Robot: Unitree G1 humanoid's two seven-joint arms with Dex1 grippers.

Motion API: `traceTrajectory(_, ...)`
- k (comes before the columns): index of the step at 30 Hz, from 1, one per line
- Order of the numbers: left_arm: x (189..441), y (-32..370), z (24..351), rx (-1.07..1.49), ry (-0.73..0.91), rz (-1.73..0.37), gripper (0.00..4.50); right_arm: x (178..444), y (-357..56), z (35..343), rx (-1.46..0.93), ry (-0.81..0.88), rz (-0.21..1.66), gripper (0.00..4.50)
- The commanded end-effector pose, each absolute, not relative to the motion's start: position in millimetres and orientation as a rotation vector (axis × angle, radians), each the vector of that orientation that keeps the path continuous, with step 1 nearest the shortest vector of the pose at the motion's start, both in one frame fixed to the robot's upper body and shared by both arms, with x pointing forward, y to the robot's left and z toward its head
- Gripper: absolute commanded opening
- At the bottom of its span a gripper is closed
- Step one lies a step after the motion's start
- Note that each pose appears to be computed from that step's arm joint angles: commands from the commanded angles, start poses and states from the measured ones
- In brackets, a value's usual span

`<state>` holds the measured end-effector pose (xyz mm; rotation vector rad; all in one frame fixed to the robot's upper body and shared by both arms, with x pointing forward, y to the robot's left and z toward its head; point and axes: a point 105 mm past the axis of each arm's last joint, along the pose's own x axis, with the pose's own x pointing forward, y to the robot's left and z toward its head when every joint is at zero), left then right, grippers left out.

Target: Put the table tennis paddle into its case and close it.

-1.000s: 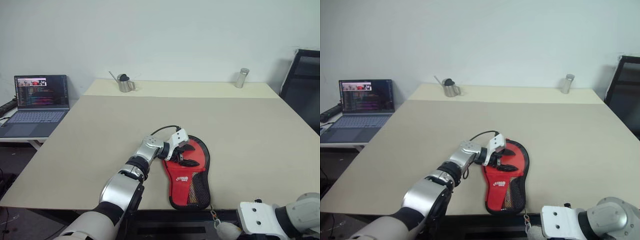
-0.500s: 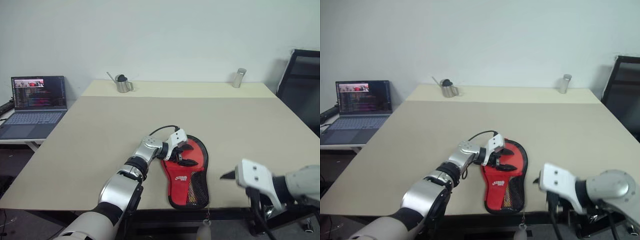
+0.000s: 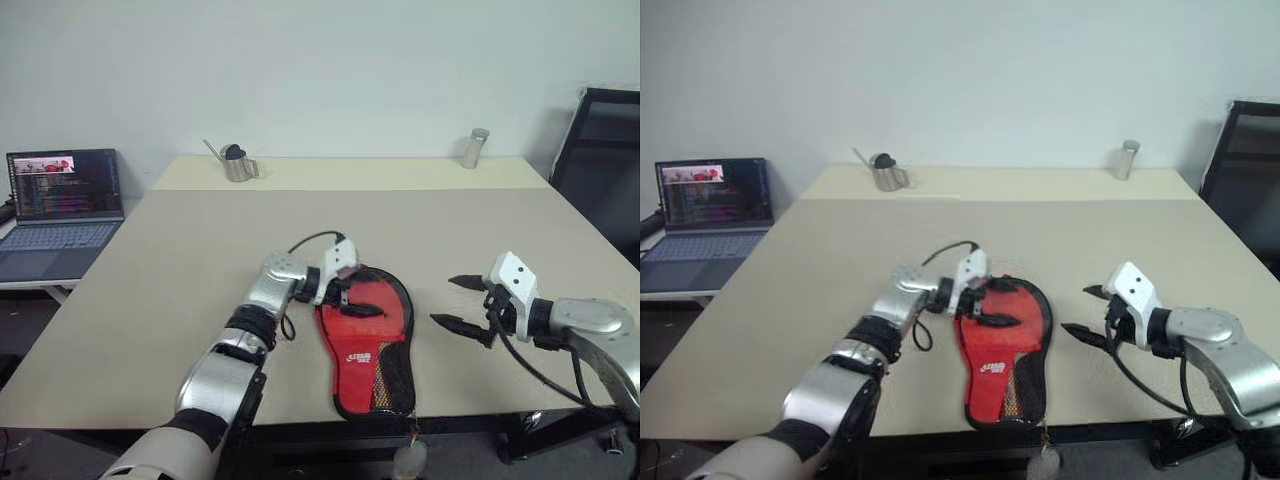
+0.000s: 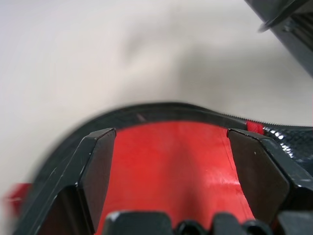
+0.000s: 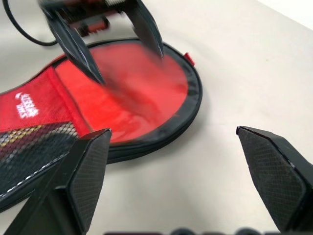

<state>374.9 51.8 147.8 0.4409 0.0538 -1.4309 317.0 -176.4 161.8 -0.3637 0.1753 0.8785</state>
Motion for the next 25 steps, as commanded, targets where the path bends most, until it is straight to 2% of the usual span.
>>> traceTrajectory(1, 357.1, 69.3, 173.0, 0.4, -0.015, -1.39, 3.98, 330.2, -184.9, 172.7, -0.34, 0.106, 0.893, 4.49)
traceTrajectory(5, 334.6, 89.6, 176.8, 0.338, 0.008, -1.295, 3.98, 343.5, -194.3, 169.4, -0.332, 0.1, 0.914, 4.49)
traceTrajectory(12, 316.8, 121.1, 166.5, 0.282, 0.061, -1.073, 3.98, 365.5, -213.8, 160.7, -0.367, 0.166, 0.948, 4.49)
traceTrajectory(25, 349.6, 143.5, 164.5, 0.335, -0.006, -0.865, 3.98, 374.2, -223.1, 166.7, -0.404, 0.193, 0.923, 4.49)
